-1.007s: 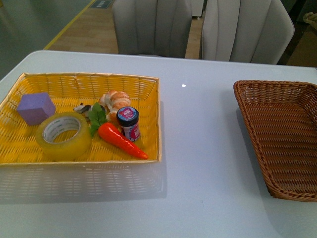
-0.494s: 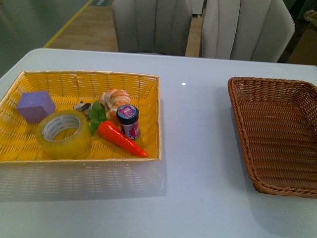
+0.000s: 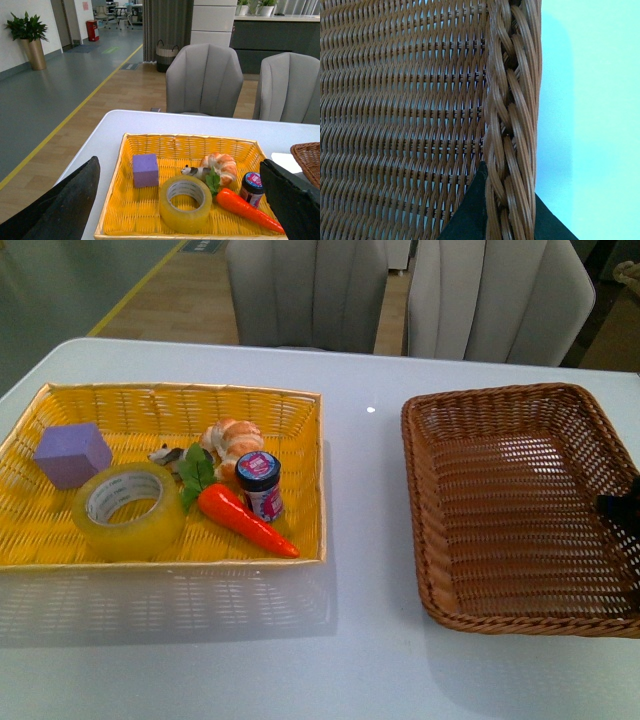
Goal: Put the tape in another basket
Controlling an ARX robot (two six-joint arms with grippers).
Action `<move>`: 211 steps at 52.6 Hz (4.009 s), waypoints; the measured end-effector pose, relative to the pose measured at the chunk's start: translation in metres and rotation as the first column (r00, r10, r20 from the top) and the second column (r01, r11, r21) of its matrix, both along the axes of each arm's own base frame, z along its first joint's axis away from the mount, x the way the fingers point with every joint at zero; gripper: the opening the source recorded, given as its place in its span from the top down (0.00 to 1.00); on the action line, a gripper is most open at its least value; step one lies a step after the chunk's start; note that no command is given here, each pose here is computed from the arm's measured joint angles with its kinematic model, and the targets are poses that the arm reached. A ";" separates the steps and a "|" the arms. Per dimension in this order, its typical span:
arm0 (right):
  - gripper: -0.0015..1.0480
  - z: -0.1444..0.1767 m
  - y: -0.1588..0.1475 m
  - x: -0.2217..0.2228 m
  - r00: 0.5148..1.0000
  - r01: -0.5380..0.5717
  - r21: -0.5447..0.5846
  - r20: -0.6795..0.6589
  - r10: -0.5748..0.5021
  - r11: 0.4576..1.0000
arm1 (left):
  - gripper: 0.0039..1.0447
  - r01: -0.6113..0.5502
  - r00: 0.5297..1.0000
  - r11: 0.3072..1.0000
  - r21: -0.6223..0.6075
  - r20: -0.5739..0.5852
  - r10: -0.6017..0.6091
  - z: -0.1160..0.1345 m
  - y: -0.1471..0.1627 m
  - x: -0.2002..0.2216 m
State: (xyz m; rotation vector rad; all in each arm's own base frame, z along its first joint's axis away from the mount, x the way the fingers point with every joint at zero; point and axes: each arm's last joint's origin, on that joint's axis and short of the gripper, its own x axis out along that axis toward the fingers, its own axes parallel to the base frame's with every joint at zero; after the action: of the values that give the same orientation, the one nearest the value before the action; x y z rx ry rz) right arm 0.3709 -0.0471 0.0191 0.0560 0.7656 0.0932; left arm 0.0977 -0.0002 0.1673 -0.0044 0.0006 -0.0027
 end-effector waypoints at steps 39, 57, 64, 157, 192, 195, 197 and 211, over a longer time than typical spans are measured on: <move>0.47 -0.002 0.025 0.000 1.000 0.017 0.006 0.017 -0.018 1.000 | 0.08 0.000 1.000 1.000 0.000 0.000 0.000 0.000 0.000 0.000; 0.09 0.076 -0.004 -0.016 0.968 0.026 0.064 0.248 -0.041 0.998 | 0.08 0.000 1.000 1.000 0.000 0.000 0.000 0.000 0.000 0.000; 0.09 0.126 -0.012 -0.051 0.906 0.004 0.053 0.422 -0.026 0.999 | 0.08 0.000 1.000 1.000 0.000 0.000 0.000 0.000 0.000 0.000; 0.98 0.155 0.047 -0.250 0.701 0.109 -0.013 0.710 -0.067 0.994 | 0.08 0.000 1.000 1.000 0.000 0.000 0.000 0.000 0.000 0.000; 0.98 0.151 0.047 -0.269 0.722 0.104 -0.016 0.689 -0.065 0.994 | 0.08 0.000 1.000 1.000 0.000 0.000 0.000 0.000 0.000 0.000; 0.98 0.151 0.047 -0.272 0.717 0.107 -0.016 0.694 -0.066 0.994 | 0.08 0.000 1.000 1.000 0.000 0.000 0.000 0.000 0.000 0.000; 0.98 0.152 0.047 -0.274 0.706 0.107 -0.014 0.705 -0.066 0.994 | 0.08 0.000 1.000 1.000 0.000 0.000 0.000 0.000 0.000 0.000; 0.77 0.152 0.047 -0.274 0.704 0.107 -0.014 0.707 -0.066 0.994 | 0.08 0.000 1.000 1.000 0.000 0.000 0.000 0.000 0.000 0.000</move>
State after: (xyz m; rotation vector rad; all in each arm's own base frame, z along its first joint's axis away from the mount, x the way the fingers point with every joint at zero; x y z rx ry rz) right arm 0.0966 -0.0002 0.1711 0.0006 -0.0185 -0.0019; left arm 0.0977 -0.0002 0.1674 -0.0044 0.0002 -0.0027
